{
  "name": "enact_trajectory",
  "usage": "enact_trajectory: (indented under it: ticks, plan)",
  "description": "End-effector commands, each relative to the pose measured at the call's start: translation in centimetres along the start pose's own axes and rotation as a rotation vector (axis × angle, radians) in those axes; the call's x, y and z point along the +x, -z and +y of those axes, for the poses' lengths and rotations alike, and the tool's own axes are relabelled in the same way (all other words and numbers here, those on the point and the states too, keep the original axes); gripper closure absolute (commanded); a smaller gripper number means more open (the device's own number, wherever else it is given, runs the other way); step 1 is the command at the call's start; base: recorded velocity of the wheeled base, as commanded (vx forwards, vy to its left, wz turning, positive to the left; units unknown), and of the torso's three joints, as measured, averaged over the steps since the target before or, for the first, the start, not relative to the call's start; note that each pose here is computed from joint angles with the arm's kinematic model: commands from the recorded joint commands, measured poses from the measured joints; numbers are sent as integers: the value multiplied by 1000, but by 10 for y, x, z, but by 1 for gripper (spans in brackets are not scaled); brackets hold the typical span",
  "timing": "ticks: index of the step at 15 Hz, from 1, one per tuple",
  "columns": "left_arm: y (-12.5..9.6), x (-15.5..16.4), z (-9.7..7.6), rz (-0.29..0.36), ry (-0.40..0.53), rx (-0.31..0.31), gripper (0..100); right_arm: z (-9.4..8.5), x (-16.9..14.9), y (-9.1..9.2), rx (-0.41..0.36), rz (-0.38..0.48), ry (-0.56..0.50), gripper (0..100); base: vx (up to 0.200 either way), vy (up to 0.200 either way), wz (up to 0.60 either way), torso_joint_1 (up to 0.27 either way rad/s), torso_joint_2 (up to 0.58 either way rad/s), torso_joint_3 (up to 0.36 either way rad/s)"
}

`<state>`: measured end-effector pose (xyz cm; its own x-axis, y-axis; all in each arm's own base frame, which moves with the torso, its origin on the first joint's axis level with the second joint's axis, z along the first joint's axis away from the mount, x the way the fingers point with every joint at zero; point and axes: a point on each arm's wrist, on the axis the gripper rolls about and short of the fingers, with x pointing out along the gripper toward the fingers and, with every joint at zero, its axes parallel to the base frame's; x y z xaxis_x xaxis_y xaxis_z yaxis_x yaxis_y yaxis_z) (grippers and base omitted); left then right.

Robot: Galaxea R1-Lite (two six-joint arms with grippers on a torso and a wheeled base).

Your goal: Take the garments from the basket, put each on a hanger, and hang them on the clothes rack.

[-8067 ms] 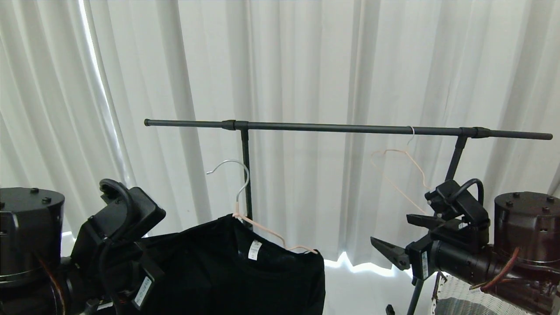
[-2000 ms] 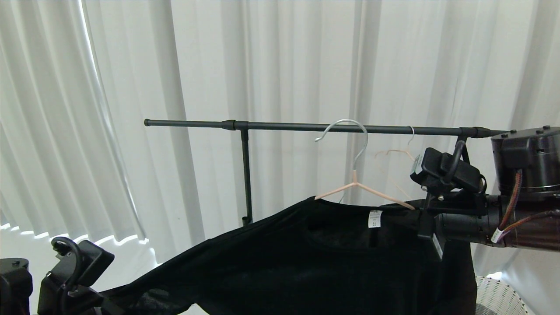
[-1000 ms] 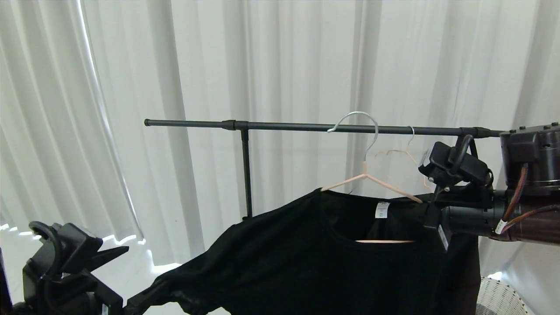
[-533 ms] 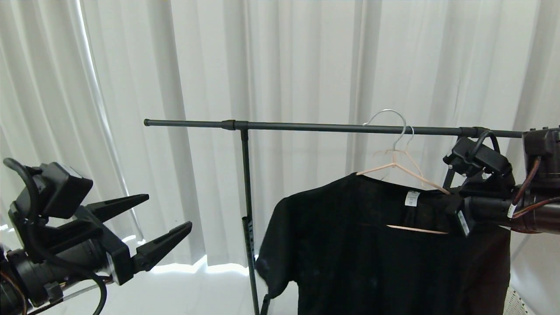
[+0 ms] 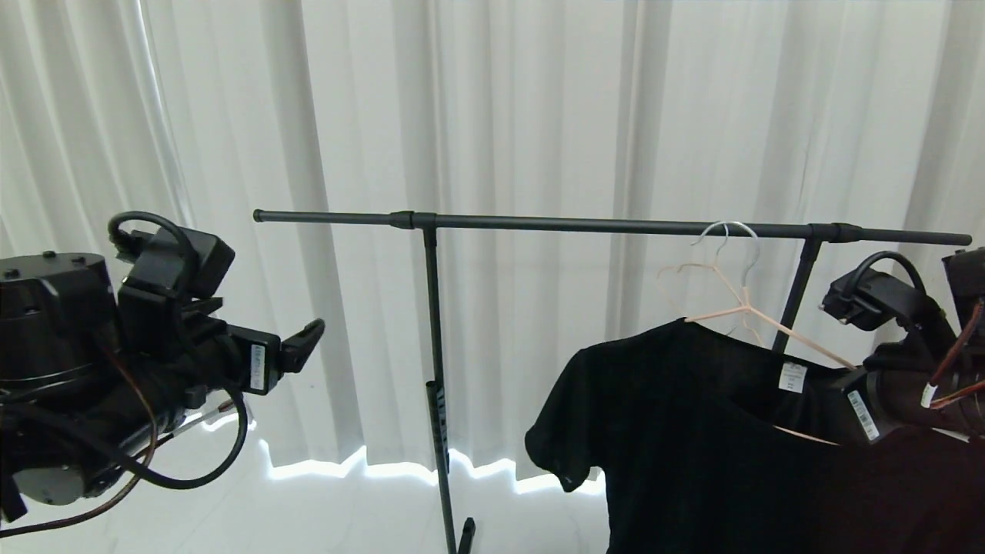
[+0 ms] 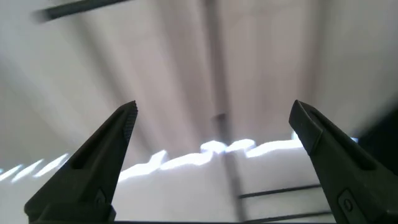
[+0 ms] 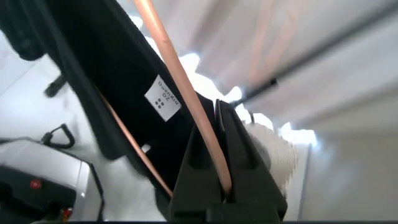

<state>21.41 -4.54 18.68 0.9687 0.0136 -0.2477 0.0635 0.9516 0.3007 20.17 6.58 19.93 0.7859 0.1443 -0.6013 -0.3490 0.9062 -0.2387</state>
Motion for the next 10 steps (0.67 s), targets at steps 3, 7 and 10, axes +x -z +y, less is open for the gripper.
enact_trajectory:
  ticks: [3, 7, 10]
  plan:
    - [19, 28, -13, 135, -42, 84, 0, -2, -8, 4, 60, 43, 111, 100, 0, 0, 0, 0, 0, 0]
    - [17, 21, -17, 58, 9, 69, 0, -2, -6, 5, 94, 56, 120, 100, 0, 0, 0, 0, 0, 0]
    - [29, 11, -17, 12, 100, 68, 0, 2, -6, 6, 140, 56, 107, 100, 0, 0, 0, 0, 0, 0]
